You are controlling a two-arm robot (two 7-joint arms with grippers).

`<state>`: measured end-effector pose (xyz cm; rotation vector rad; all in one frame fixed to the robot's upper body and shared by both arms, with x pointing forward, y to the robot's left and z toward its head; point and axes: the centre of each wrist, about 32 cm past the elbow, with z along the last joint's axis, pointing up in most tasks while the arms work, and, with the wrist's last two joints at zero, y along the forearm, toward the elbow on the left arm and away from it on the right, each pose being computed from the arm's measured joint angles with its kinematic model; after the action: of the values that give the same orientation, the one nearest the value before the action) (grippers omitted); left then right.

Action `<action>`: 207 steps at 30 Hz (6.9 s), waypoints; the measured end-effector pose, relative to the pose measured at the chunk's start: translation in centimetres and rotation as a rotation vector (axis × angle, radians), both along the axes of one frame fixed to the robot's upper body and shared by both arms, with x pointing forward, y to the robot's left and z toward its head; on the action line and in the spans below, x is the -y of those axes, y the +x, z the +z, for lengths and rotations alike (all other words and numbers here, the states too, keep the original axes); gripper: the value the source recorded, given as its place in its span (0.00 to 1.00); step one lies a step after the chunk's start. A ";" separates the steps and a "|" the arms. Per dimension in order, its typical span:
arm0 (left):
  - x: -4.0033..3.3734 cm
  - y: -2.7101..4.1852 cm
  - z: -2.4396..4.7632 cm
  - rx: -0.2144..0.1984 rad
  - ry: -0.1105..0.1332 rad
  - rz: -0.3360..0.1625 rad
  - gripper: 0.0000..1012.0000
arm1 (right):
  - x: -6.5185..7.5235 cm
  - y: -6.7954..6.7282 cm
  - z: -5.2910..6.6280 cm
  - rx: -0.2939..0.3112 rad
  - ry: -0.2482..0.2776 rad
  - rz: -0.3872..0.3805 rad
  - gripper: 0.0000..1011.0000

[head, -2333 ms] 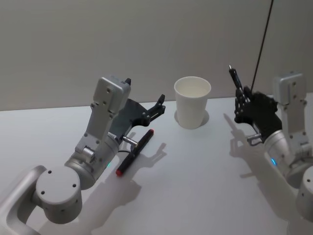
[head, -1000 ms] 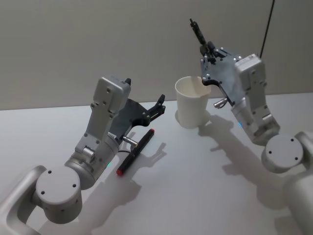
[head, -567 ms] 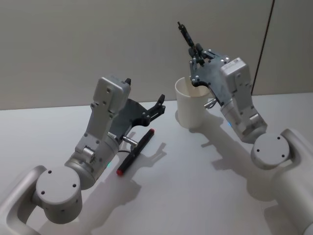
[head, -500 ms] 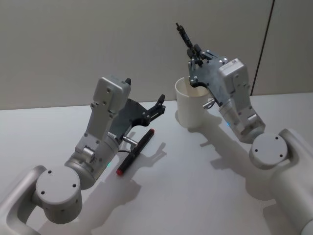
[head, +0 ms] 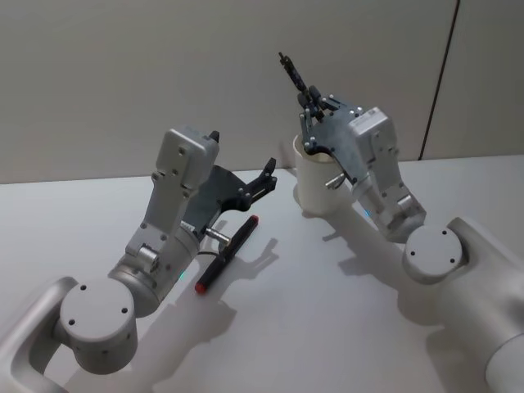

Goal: Place the pen into the pen holder.

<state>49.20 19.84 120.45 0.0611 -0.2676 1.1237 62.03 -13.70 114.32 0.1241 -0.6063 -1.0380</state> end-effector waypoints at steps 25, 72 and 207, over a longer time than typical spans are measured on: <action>0.00 0.00 0.00 0.000 0.000 0.000 0.99 | -1.0 0.8 -1.3 -0.010 -0.005 0.028 0.40; 0.00 0.00 0.00 0.000 0.000 0.000 0.99 | 2.2 -3.0 1.4 0.015 0.102 -0.030 0.99; -4.71 -3.52 0.82 -0.455 0.049 -0.087 0.99 | 10.0 -17.7 4.6 -0.469 0.222 -0.151 0.99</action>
<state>45.68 24.55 121.27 0.3406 0.1080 0.9867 44.33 -23.71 118.87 0.0259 -0.0748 -1.2294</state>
